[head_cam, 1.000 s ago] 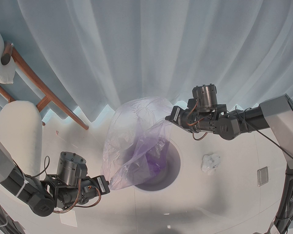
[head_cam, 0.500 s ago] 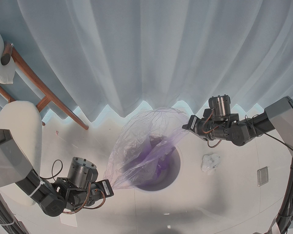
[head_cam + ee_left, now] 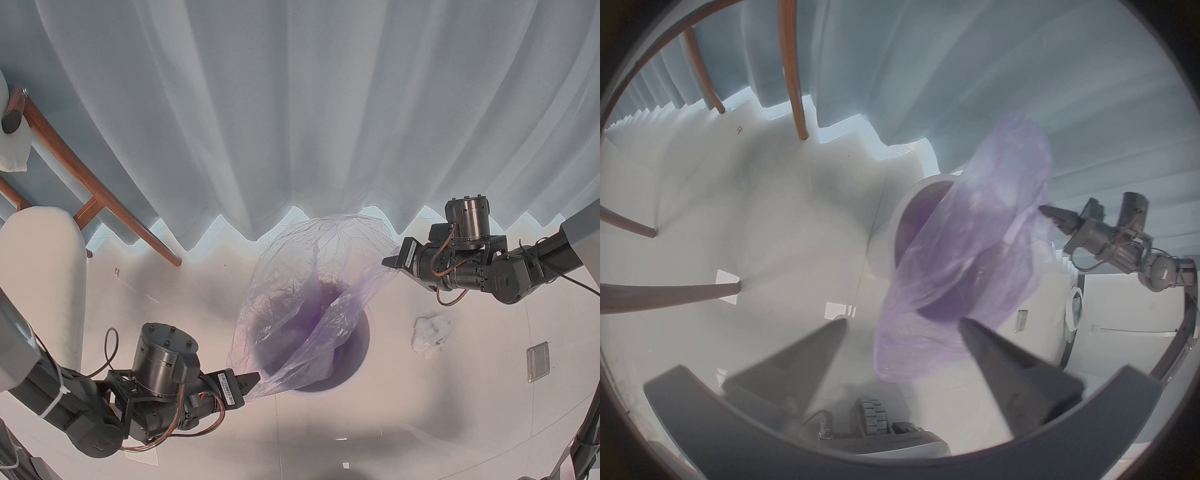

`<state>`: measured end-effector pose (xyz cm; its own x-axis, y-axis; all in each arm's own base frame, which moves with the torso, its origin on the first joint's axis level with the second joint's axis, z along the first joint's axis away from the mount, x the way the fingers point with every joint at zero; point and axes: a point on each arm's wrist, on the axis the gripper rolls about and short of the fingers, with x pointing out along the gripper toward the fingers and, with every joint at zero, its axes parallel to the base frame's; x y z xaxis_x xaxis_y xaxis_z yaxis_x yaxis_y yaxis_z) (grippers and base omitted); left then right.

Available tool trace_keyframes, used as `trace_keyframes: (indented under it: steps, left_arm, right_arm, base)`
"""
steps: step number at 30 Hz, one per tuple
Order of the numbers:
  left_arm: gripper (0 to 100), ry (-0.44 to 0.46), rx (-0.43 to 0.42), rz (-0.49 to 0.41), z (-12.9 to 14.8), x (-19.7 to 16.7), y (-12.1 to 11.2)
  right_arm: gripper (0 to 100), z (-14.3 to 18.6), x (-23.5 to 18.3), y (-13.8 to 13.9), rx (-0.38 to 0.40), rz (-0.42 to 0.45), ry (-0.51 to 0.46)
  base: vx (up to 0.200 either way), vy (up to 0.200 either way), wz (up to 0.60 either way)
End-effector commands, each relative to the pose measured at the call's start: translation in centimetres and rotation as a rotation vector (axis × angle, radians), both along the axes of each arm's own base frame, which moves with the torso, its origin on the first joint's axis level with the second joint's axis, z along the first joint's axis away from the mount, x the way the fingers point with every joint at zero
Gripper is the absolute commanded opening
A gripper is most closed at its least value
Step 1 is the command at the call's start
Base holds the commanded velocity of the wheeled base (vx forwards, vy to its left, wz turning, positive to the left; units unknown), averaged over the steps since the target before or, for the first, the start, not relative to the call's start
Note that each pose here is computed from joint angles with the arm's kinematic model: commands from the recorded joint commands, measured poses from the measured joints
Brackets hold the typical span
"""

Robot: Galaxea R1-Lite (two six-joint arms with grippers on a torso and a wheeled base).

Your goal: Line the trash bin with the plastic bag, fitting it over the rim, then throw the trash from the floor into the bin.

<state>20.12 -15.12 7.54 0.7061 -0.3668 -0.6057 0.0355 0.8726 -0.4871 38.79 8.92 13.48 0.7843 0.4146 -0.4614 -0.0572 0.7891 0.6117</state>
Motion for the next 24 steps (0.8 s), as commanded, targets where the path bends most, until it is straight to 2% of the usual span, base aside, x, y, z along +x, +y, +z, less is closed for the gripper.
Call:
trace_keyframes:
  steps: [1,4,6,9,11,12,20,24]
  left_arm:
    - [100,-0.122,-0.125,-0.067,4.1,-2.6,0.8]
    - [100,-0.150,-0.202,-0.154,5.9,-3.4,1.7]
    - [100,-0.151,-0.206,-0.161,6.1,-3.3,1.9]
    - [100,-0.182,-0.133,-0.128,6.2,-1.7,3.5]
    - [100,-0.183,-0.124,-0.125,6.1,-1.5,3.6]
    - [100,-0.184,-0.114,-0.116,5.9,0.0,3.8]
    - [100,-0.185,-0.123,-0.119,5.8,3.4,2.9]
    - [100,-0.183,-0.110,-0.150,5.1,5.4,1.7]
  right_arm:
    - [0,0.3,-0.8,-0.2,-0.041,0.025,-0.018]
    - [0,-0.2,-1.1,-0.3,-0.085,0.050,-0.022]
    - [0,-0.2,-1.2,-0.3,-0.091,0.053,-0.025]
    - [0,-0.1,-1.5,-0.2,-0.090,0.066,-0.025]
    - [0,0.0,-1.6,-0.2,-0.090,0.066,-0.025]
    - [0,0.4,-1.8,-0.1,-0.088,0.069,-0.035]
    - [0,0.7,-2.3,0.0,-0.082,0.068,-0.035]
    - [0,0.6,-2.6,0.1,-0.081,0.072,-0.035]
  base:
    - [0.000,0.000,0.00]
    - [0.000,0.000,0.00]
    - [0.000,0.000,0.00]
    - [0.000,0.000,0.00]
    - [0.000,0.000,0.00]
    - [0.000,0.000,0.00]
    - [0.000,0.000,0.00]
    - [0.000,0.000,0.00]
